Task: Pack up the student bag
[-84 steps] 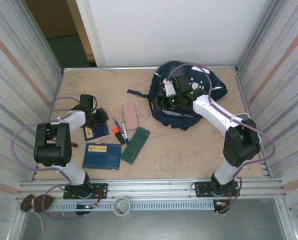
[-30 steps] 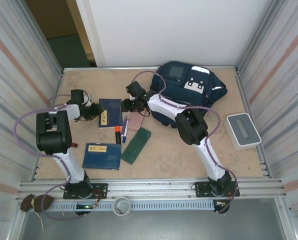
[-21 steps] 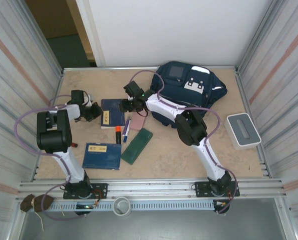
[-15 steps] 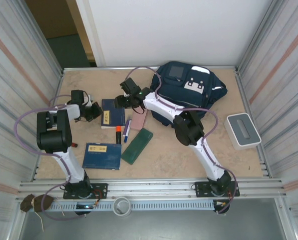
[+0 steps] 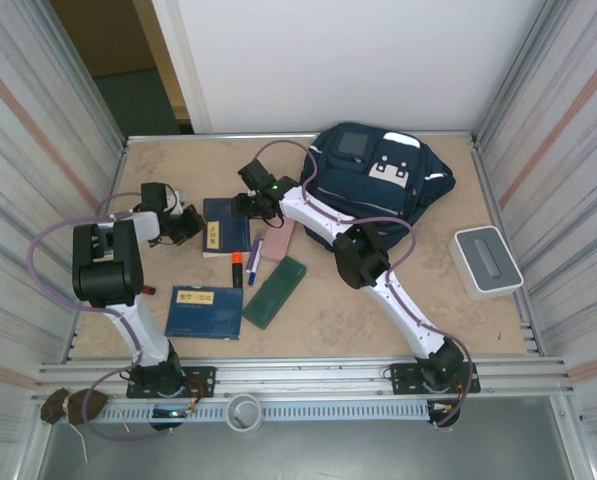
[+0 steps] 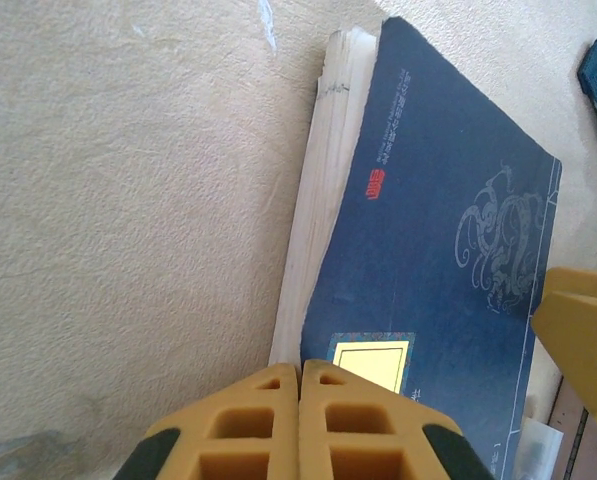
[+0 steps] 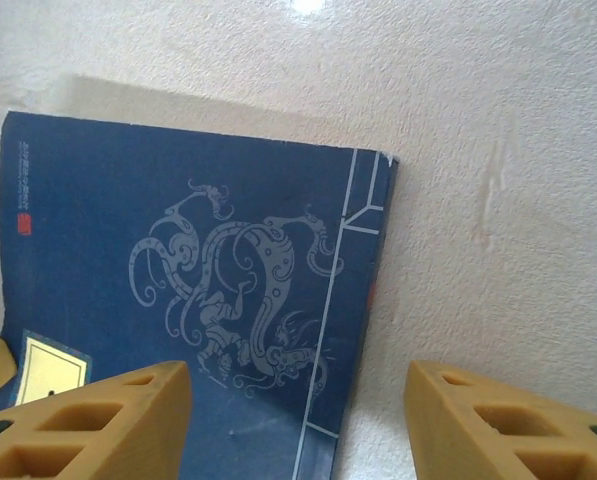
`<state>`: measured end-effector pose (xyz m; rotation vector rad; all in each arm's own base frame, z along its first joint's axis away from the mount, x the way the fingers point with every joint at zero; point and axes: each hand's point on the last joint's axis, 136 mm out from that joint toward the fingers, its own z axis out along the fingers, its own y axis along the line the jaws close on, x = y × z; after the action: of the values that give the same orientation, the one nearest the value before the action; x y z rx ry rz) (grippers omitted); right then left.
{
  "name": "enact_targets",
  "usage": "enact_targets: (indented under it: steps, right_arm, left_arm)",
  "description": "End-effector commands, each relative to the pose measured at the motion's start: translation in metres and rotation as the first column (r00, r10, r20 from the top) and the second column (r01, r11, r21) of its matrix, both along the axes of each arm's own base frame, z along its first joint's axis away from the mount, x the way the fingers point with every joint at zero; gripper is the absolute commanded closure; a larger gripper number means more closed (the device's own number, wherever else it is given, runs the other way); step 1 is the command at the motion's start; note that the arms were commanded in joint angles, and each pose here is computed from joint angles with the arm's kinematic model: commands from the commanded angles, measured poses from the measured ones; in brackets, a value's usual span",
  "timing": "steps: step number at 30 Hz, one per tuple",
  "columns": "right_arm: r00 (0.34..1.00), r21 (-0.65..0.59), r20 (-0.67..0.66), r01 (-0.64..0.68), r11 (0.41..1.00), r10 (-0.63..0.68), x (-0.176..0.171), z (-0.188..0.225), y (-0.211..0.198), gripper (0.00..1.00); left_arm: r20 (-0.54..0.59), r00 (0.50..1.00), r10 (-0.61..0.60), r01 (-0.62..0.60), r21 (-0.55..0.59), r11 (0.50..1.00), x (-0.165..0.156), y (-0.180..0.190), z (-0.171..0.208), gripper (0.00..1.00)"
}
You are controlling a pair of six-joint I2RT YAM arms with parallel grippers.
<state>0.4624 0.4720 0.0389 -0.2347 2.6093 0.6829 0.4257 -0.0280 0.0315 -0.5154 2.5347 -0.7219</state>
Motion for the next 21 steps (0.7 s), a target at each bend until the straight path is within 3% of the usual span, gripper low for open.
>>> enact_targets:
  steps: [1, 7, 14, 21]
  right_arm:
    - [0.996, 0.041, -0.091, -0.003, 0.999, 0.007, -0.010, -0.016, 0.007, 0.44]
    - [0.988, 0.218, -0.140, -0.033, 0.976, 0.064, -0.016, 0.000, 0.036, 0.52]
    - [0.986, 0.413, -0.125, -0.048, 0.909, 0.108, -0.010, 0.055, 0.051, 0.69]
    - [0.984, 0.422, -0.090, -0.100, 0.901, 0.151, -0.017, 0.065, 0.046, 0.79]
  left_arm:
    - [-0.028, 0.999, 0.024, -0.025, -0.014, 1.000, -0.010, 0.003, -0.004, 1.00]
    - [-0.034, 0.999, 0.026, -0.028, -0.044, 0.999, -0.013, -0.001, -0.010, 1.00]
    - [-0.041, 0.999, 0.023, -0.026, -0.060, 0.998, -0.015, -0.003, -0.013, 1.00]
    - [-0.037, 0.999, 0.021, -0.023, -0.062, 0.998, -0.014, -0.004, -0.011, 1.00]
